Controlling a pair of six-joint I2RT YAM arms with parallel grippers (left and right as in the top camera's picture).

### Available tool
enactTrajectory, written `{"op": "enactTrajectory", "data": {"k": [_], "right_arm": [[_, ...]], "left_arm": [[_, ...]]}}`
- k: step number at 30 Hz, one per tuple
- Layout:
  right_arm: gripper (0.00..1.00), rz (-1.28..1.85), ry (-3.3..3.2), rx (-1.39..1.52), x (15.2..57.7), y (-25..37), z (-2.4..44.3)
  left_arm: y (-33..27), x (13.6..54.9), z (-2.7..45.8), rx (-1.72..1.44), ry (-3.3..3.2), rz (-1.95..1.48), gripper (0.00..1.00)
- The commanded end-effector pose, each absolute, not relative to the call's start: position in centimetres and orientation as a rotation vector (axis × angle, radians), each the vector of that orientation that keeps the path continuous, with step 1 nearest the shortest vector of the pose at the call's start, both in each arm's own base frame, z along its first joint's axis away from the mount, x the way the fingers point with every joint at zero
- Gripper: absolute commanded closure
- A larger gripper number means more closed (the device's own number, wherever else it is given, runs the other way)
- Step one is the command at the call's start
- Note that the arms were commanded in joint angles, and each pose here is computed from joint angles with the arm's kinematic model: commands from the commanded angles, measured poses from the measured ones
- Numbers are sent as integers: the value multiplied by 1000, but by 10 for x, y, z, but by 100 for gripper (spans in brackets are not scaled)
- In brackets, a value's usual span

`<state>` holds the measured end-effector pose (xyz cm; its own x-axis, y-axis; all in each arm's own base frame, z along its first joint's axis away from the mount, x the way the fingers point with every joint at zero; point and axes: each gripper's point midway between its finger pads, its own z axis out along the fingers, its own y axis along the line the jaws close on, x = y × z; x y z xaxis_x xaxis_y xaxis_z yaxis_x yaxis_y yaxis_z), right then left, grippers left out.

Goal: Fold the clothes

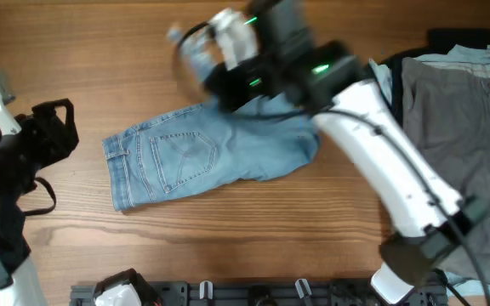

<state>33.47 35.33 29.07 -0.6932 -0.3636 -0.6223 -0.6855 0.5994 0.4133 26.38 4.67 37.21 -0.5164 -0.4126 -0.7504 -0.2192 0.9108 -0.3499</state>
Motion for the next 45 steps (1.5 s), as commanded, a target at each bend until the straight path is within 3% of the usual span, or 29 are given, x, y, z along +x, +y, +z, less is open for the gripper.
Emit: {"op": "enactTrajectory", "data": {"k": [1,6,11,12,14,15,16,18,23,24,26,28,30,31,38,45], "right_arm": [[96,797,2437,-851,331,398,237],[96,753,2605,-885,315,427,162],[94,865,2642,-1007,285,458,130],[91,868,2635,-1023,281,462,129],[68,876,2618,-1051,274,469,129],[52,881,2587,-1097,269,474,130],[44,882,2555,-1138,266,477,132],[40,883,2544,-1144,266,478,134],[43,815,2621,-949,298,445,147],[45,789,2644,-901,308,431,151],[60,732,2704,-790,330,396,156],[82,689,2776,-671,347,359,157],[93,622,2878,-548,361,313,150],[96,574,2923,-501,366,291,146],[95,329,3106,-388,371,201,123],[93,274,3277,-358,334,180,50]], "left_arm": [[47,258,384,-419,2096,-225,41],[45,254,378,-433,2128,-234,39],[45,254,377,-435,2131,-235,39],[45,254,377,-435,2131,-235,39],[45,254,377,-435,2131,-235,39],[45,254,377,-435,2132,-235,38],[45,254,377,-435,2132,-235,37],[45,254,375,-438,2138,-236,36],[44,253,362,-465,2198,-254,36],[44,253,356,-476,2225,-263,40],[40,255,343,-485,2286,-302,48],[27,262,330,-461,2354,-392,67],[12,272,311,-433,2449,-466,83],[5,277,298,-417,2507,-492,85],[-35,312,187,-329,2860,-573,92],[-49,296,82,-272,3150,-382,96]]}}
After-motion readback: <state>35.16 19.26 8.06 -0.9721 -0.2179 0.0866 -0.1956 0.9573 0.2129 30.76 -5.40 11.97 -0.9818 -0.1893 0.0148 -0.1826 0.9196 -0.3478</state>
